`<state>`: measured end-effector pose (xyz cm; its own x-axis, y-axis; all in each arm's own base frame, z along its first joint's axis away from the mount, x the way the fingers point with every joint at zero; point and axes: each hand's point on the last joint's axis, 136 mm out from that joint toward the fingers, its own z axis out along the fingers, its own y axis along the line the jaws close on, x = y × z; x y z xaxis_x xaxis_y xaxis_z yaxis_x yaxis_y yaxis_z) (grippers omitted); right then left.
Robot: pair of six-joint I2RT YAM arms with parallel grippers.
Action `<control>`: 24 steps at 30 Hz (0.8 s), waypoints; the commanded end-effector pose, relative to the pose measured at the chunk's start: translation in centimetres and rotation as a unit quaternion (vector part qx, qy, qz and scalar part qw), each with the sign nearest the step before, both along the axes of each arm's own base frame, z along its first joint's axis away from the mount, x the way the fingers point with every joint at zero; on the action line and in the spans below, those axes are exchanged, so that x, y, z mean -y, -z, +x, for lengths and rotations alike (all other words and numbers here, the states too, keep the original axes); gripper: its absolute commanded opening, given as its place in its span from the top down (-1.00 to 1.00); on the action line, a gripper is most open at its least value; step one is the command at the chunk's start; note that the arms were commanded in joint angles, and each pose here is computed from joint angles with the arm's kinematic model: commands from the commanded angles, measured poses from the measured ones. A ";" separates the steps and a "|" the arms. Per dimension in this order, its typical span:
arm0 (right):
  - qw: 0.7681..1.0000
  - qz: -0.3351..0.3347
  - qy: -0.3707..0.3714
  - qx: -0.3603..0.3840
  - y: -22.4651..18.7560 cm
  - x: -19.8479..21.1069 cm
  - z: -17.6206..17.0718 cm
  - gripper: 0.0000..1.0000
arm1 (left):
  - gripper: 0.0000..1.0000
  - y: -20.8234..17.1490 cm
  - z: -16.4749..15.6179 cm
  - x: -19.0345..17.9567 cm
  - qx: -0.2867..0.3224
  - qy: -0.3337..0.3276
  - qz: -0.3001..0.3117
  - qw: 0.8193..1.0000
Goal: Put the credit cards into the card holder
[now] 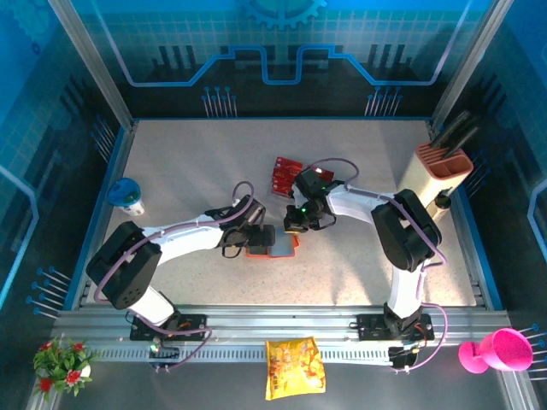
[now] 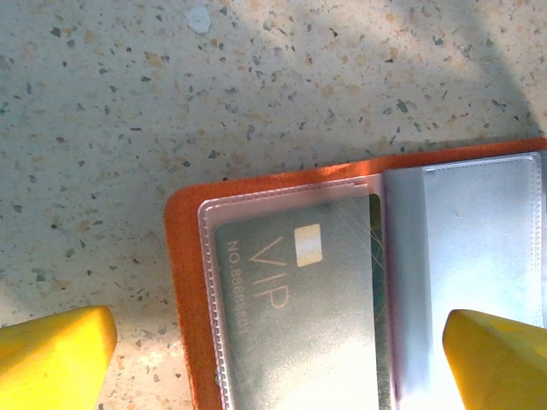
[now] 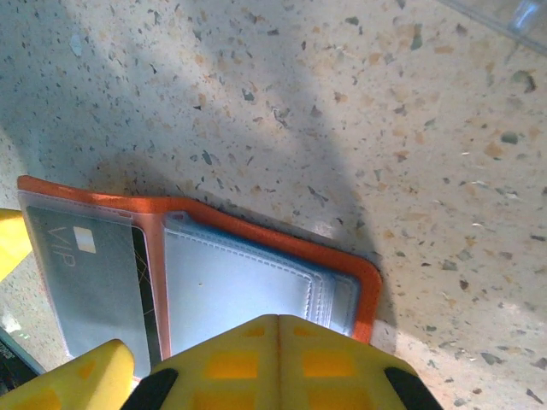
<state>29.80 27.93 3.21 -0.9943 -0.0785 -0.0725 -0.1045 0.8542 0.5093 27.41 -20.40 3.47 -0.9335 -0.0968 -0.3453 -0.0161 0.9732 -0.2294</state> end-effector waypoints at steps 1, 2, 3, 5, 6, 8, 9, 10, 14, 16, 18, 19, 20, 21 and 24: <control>1.000 -0.009 -0.019 -0.003 0.4 -0.6 -0.1 0.95 | -0.98 -0.3 0.2 0.4 0.001 0.011 -0.008 1.000; 1.000 -0.008 -0.022 -0.006 0.5 -0.9 -0.2 0.96 | -0.99 -0.3 0.1 0.4 0.000 0.012 -0.007 1.000; 1.000 -0.007 -0.025 -0.007 0.7 -1.3 -0.2 0.96 | -0.98 -0.2 0.1 0.4 -0.001 0.012 -0.007 1.000; 0.999 -0.006 -0.031 -0.011 1.0 -1.9 -0.3 0.97 | -0.98 -0.2 0.1 0.4 -0.002 0.013 -0.007 1.000; 0.999 -0.006 -0.034 -0.015 1.3 -2.2 -0.5 0.97 | -0.98 -0.1 0.2 0.5 -0.002 0.013 -0.008 1.000; 0.999 -0.004 -0.037 -0.020 1.5 -2.6 -0.5 0.99 | -0.99 0.0 0.2 0.5 -0.003 0.013 -0.007 1.000; 0.999 -0.003 -0.037 -0.023 1.7 -2.8 -0.6 0.99 | -0.98 0.0 0.2 0.5 -0.003 0.013 -0.008 1.000; 0.999 -0.002 -0.036 -0.024 1.8 -2.8 -0.6 0.99 | -0.98 0.1 0.1 0.5 -0.004 0.014 -0.008 1.000; 0.999 -0.001 -0.032 -0.023 1.7 -2.8 -0.7 0.99 | -0.99 0.4 0.0 0.4 -0.008 0.014 -0.005 1.000; 0.999 -0.001 -0.031 -0.023 1.7 -2.7 -0.7 0.99 | -0.99 0.7 -0.2 0.3 -0.011 0.015 -0.003 1.000; 0.999 -0.001 -0.031 -0.024 1.8 -2.7 -0.8 0.99 | -0.98 1.1 -0.3 0.2 -0.016 0.014 0.001 1.000; 0.999 -0.001 -0.030 -0.024 1.8 -2.7 -0.9 0.99 | -0.98 1.4 -0.4 0.1 -0.018 0.015 0.002 1.000; 0.999 0.000 -0.029 -0.025 1.8 -2.7 -0.9 0.99 | -0.98 1.6 -0.5 0.0 -0.021 0.015 0.004 1.000; 0.999 0.000 -0.027 -0.025 1.9 -2.6 -0.9 0.98 | -0.98 1.9 -0.7 -0.1 -0.023 0.015 0.008 1.000; 0.999 0.003 -0.026 -0.024 1.6 -2.7 -0.9 0.98 | -0.99 2.7 -1.1 -0.6 -0.031 0.013 0.017 0.999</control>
